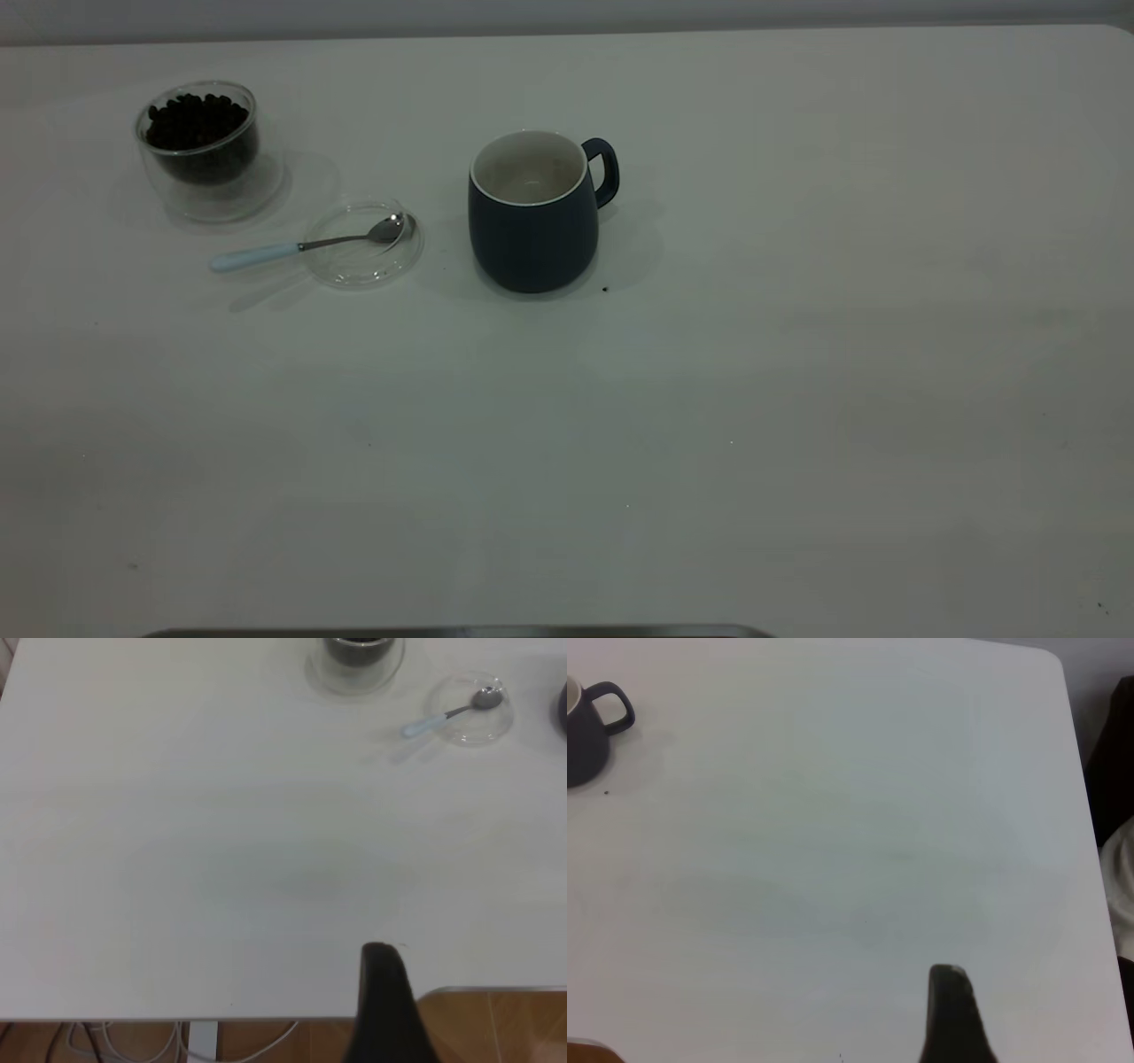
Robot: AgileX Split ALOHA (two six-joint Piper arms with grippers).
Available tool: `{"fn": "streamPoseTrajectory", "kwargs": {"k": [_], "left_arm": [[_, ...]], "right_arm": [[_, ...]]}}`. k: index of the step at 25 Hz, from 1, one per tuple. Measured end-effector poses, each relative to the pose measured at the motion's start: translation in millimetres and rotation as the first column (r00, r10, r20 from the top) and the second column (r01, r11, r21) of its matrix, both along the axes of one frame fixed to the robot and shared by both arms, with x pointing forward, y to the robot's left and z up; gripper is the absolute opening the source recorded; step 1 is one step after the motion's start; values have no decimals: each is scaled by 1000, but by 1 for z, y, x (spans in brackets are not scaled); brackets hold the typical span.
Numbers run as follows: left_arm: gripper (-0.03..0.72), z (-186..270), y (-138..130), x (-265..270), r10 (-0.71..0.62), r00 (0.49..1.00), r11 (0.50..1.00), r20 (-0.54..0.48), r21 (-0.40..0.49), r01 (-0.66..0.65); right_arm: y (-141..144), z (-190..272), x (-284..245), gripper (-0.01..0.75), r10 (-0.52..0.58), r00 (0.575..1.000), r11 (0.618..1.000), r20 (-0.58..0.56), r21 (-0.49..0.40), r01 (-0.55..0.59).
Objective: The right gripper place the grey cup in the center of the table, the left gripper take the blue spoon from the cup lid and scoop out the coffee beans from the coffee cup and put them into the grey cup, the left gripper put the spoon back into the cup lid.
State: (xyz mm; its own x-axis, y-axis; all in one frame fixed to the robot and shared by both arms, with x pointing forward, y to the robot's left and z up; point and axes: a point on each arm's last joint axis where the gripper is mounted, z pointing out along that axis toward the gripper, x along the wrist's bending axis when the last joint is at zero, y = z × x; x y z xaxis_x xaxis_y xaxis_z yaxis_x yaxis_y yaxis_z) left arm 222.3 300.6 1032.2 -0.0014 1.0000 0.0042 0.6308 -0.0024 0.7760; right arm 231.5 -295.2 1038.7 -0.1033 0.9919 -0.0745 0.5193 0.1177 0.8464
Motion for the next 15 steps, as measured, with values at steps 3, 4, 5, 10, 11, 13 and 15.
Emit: {"fn": "streamPoseTrajectory", "kwargs": {"k": [3, 4, 5, 10, 11, 13, 15], "left_arm": [[575, 0, 0, 0, 0, 1000, 1000, 0, 0, 0], [575, 0, 0, 0, 0, 1000, 1000, 0, 0, 0], [575, 0, 0, 0, 1, 1000, 1000, 0, 0, -1], [575, 0, -1, 0, 42, 999, 999, 0, 0, -42], [575, 0, -1, 0, 49, 999, 999, 0, 0, -49], [574, 0, -1, 0, 50, 999, 999, 0, 0, -50], [574, 0, -1, 0, 50, 999, 999, 0, 0, -50]], "right_arm": [[0, 0, 0, 459, 0, 1000, 1000, 0, 0, 0], [0, 0, 0, 459, 0, 1000, 1000, 0, 0, 0], [0, 0, 0, 459, 0, 1000, 1000, 0, 0, 0], [0, 0, 0, 459, 0, 1000, 1000, 0, 0, 0], [0, 0, 0, 459, 0, 1000, 1000, 0, 0, 0], [0, 0, 0, 459, 0, 1000, 1000, 0, 0, 0], [0, 0, 0, 459, 0, 1000, 1000, 0, 0, 0]]}}
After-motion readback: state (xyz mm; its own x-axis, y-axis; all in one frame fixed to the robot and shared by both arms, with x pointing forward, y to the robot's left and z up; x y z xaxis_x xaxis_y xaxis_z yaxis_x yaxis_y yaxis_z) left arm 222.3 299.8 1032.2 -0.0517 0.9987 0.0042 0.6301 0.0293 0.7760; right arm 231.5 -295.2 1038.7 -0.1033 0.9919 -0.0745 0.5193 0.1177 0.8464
